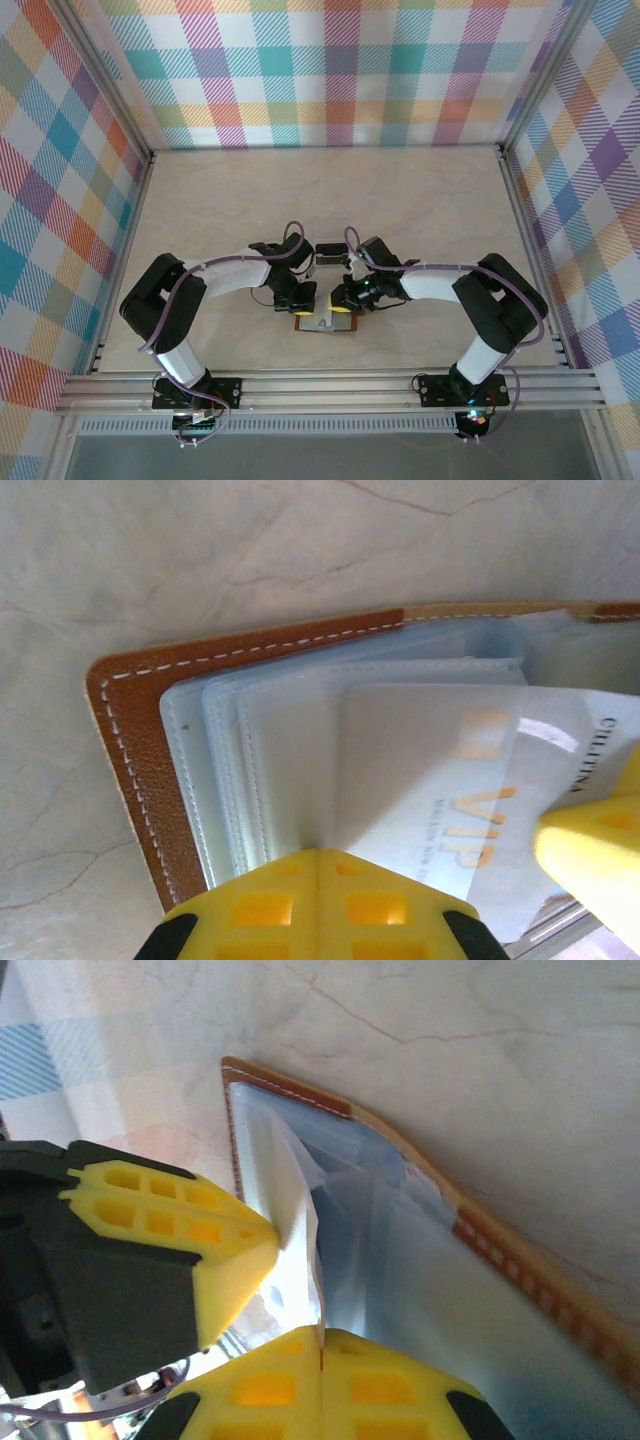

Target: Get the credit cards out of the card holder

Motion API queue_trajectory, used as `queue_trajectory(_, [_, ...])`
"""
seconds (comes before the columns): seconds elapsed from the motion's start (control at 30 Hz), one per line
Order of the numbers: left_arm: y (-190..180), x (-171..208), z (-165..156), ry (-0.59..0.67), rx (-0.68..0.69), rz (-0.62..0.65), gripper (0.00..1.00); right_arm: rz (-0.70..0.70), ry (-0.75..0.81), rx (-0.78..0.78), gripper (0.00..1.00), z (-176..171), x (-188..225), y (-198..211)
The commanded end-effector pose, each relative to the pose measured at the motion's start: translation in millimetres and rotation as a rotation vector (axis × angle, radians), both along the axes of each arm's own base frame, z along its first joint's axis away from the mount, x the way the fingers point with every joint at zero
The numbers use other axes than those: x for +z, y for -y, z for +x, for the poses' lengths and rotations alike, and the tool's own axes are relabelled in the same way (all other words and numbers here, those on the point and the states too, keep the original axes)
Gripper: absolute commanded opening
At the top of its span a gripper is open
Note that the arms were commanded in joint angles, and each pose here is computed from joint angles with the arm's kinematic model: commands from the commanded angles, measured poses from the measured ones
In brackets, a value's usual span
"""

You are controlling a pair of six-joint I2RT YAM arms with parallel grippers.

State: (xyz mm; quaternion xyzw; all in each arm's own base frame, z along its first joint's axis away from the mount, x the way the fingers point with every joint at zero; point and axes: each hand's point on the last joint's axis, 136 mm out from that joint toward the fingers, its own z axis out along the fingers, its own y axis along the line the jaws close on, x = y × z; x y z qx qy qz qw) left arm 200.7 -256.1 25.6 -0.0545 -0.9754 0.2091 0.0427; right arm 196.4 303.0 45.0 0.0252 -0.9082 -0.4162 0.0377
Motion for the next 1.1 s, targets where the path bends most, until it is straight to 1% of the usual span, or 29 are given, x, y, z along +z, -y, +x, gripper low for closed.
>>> queue_trajectory(0.0, [-26.6,-27.1,-16.1,-0.043,0.026,0.136,0.04,-0.141,0.056,0.014,0.04,3.9,1.0,22.1])
queue_trajectory(0.13, [-23.9,-19.2,-13.0,-0.022,0.029,0.118,0.04,-0.195,0.095,0.055,0.03,4.9,8.2,30.1])
queue_trajectory(0.23, [-21.1,-8.8,-7.4,0.008,0.035,0.101,0.05,-0.220,0.152,0.106,0.02,6.4,20.0,33.5])
queue_trajectory(0.3, [-16.1,1.9,-2.2,0.029,0.042,0.077,0.06,-0.242,0.209,0.133,0.00,10.2,28.9,37.6])
queue_trajectory(0.37, [-9.9,13.4,2.8,0.050,0.057,0.042,0.07,-0.242,0.276,0.168,0.00,14.0,39.7,38.3])
queue_trajectory(0.5, [-5.5,29.9,12.1,0.102,0.072,0.013,0.10,-0.261,0.417,0.286,0.00,22.6,64.4,39.5])
queue_trajectory(0.57, [-7.5,34.8,15.9,0.127,0.079,0.019,0.10,-0.298,0.516,0.371,0.00,29.6,72.0,43.3])
queue_trajectory(0.73, [-20.6,36.8,23.7,0.161,0.123,0.014,0.11,-0.314,0.813,0.669,0.00,41.8,95.8,43.2])
queue_trajectory(0.8, [-29.5,33.4,27.5,0.162,0.158,0.003,0.11,-0.372,0.942,0.781,0.00,56.9,103.6,45.4])
queue_trajectory(0.87, [-36.5,30.1,30.4,0.152,0.189,-0.019,0.11,-0.451,1.040,0.853,0.00,77.0,111.7,46.9])
queue_trajectory(0.93, [-42.0,27.5,31.7,0.138,0.206,-0.036,0.11,-0.497,1.109,0.934,0.00,92.8,117.4,45.0])
queue_trajectory(1.0, [-47.7,25.8,32.2,0.129,0.216,-0.048,0.11,-0.496,1.155,1.026,0.00,104.5,120.9,39.1])
queue_trajectory(1.07, [-51.9,22.7,31.5,0.118,0.228,-0.060,0.11,-0.497,1.168,1.105,0.00,114.1,120.1,35.4])
